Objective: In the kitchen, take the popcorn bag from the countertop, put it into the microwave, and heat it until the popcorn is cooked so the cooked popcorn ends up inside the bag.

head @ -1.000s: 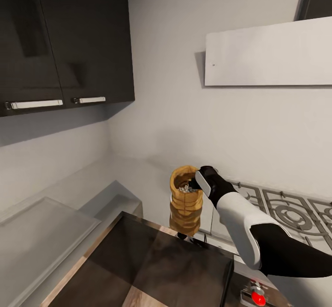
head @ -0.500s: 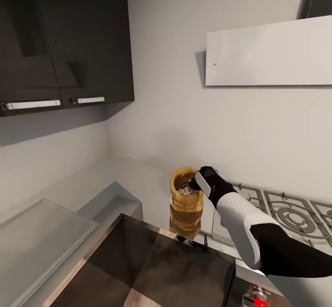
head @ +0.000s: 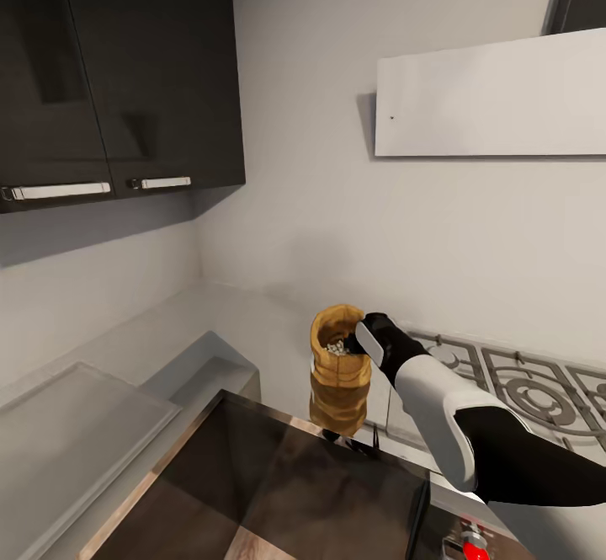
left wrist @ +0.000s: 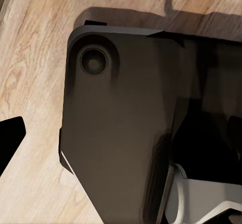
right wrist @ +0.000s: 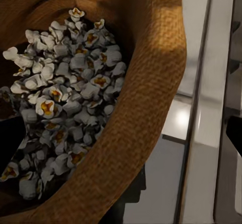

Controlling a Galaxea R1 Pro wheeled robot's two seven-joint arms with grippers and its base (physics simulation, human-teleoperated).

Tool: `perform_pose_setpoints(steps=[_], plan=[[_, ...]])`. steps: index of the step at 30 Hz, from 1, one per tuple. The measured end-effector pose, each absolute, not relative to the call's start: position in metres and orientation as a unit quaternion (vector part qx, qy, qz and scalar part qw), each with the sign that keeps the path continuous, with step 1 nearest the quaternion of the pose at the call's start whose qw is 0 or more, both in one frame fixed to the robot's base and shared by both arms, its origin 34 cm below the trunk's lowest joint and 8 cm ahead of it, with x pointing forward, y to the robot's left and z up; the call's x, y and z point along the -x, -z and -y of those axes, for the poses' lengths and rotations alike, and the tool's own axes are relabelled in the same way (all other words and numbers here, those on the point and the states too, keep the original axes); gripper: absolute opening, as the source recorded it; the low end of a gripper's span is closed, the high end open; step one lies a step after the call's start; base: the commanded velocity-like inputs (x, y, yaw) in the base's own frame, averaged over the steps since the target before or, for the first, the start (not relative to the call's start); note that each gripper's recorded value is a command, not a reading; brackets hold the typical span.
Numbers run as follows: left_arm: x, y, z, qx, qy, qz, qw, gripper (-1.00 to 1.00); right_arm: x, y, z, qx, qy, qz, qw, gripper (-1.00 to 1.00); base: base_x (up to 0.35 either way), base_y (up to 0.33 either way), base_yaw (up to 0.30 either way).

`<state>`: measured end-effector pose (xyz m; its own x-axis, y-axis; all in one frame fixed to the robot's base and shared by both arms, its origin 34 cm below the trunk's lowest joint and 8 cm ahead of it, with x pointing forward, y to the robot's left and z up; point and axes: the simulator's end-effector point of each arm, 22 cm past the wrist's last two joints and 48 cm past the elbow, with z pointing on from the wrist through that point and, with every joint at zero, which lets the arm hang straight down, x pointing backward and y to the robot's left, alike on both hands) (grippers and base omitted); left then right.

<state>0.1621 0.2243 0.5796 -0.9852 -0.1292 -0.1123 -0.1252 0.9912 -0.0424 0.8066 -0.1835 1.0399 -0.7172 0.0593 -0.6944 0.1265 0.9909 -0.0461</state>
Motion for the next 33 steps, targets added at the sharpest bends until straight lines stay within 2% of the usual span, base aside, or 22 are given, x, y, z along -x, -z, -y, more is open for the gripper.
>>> perform_pose_setpoints(steps=[12, 13, 33], plan=[[-0.162, -0.580, -0.224, 0.064, 0.018, -0.996, 0.057, 1.00, -0.803, -1.028, 0.185, -0.052, 0.048, -0.927, 0.368, 1.00, 0.000, 0.000, 0.000], [-0.162, -0.580, -0.224, 0.064, 0.018, -0.996, 0.057, 1.00, -0.803, -1.028, 0.185, -0.052, 0.048, -0.927, 0.368, -1.00, 0.000, 0.000, 0.000], [-0.162, -0.580, -0.224, 0.064, 0.018, -0.996, 0.057, 1.00, -0.804, -1.032, 0.185, -0.050, 0.050, -0.926, 0.370, -1.00, 0.000, 0.000, 0.000]])
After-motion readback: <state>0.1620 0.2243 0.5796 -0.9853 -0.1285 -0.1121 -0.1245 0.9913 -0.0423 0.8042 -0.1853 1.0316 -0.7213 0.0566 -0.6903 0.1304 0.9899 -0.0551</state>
